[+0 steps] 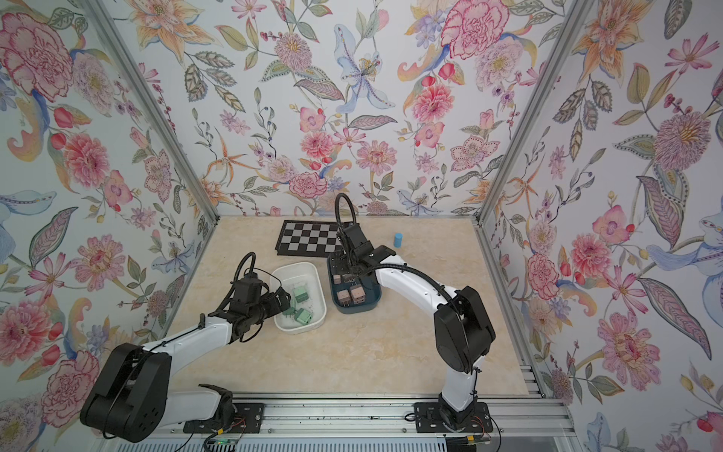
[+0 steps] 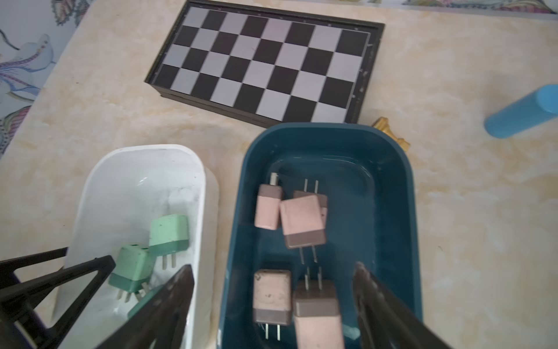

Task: Place the plugs by color into the storage box
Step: Move the storage box to the center of the board, then reset both arms

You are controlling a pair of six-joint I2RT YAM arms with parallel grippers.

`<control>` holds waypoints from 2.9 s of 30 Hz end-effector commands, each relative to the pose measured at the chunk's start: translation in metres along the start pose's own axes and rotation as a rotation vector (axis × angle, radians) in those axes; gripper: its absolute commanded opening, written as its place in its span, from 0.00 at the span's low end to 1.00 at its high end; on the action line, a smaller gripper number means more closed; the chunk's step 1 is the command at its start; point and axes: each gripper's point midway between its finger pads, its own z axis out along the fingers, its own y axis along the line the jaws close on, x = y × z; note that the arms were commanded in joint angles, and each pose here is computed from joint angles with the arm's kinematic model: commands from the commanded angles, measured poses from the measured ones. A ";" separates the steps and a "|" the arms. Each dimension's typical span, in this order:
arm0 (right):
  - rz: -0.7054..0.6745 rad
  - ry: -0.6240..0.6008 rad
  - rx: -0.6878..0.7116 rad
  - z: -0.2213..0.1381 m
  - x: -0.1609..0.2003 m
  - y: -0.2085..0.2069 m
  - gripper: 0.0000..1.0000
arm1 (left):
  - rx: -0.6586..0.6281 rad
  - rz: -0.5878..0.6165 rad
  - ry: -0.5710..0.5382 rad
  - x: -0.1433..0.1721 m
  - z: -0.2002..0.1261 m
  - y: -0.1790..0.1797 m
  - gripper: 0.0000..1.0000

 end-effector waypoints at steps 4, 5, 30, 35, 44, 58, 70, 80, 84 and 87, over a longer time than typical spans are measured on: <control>0.058 0.098 0.072 -0.004 0.047 -0.077 0.84 | 0.124 0.047 -0.051 -0.022 0.030 -0.074 0.99; 0.072 0.110 0.080 -0.006 0.053 -0.088 0.84 | 0.126 0.059 -0.038 -0.020 0.039 -0.082 0.99; 0.238 -0.063 0.228 -0.024 0.079 -0.229 0.87 | -0.231 0.130 -0.464 -0.128 -0.078 0.013 0.99; 0.199 -0.139 0.282 -0.028 0.074 -0.252 0.89 | -0.398 0.226 -0.641 -0.132 -0.103 0.048 1.00; 0.140 -0.232 0.363 -0.027 0.080 -0.285 0.91 | -0.582 0.391 -0.894 -0.119 -0.135 0.091 0.99; 0.022 -0.420 0.415 -0.031 0.063 -0.291 0.97 | -0.394 0.454 -0.910 -0.129 -0.087 0.100 0.99; -0.020 -0.632 0.442 -0.059 0.080 -0.278 1.00 | -0.321 0.568 -0.878 -0.134 -0.072 0.077 1.00; -0.023 -0.630 0.449 -0.060 0.080 -0.277 1.00 | -0.317 0.573 -0.879 -0.134 -0.072 0.076 0.99; -0.023 -0.628 0.448 -0.060 0.080 -0.277 1.00 | -0.317 0.574 -0.878 -0.133 -0.072 0.076 0.99; -0.023 -0.628 0.448 -0.060 0.081 -0.277 1.00 | -0.329 0.578 -0.869 -0.134 -0.068 0.076 1.00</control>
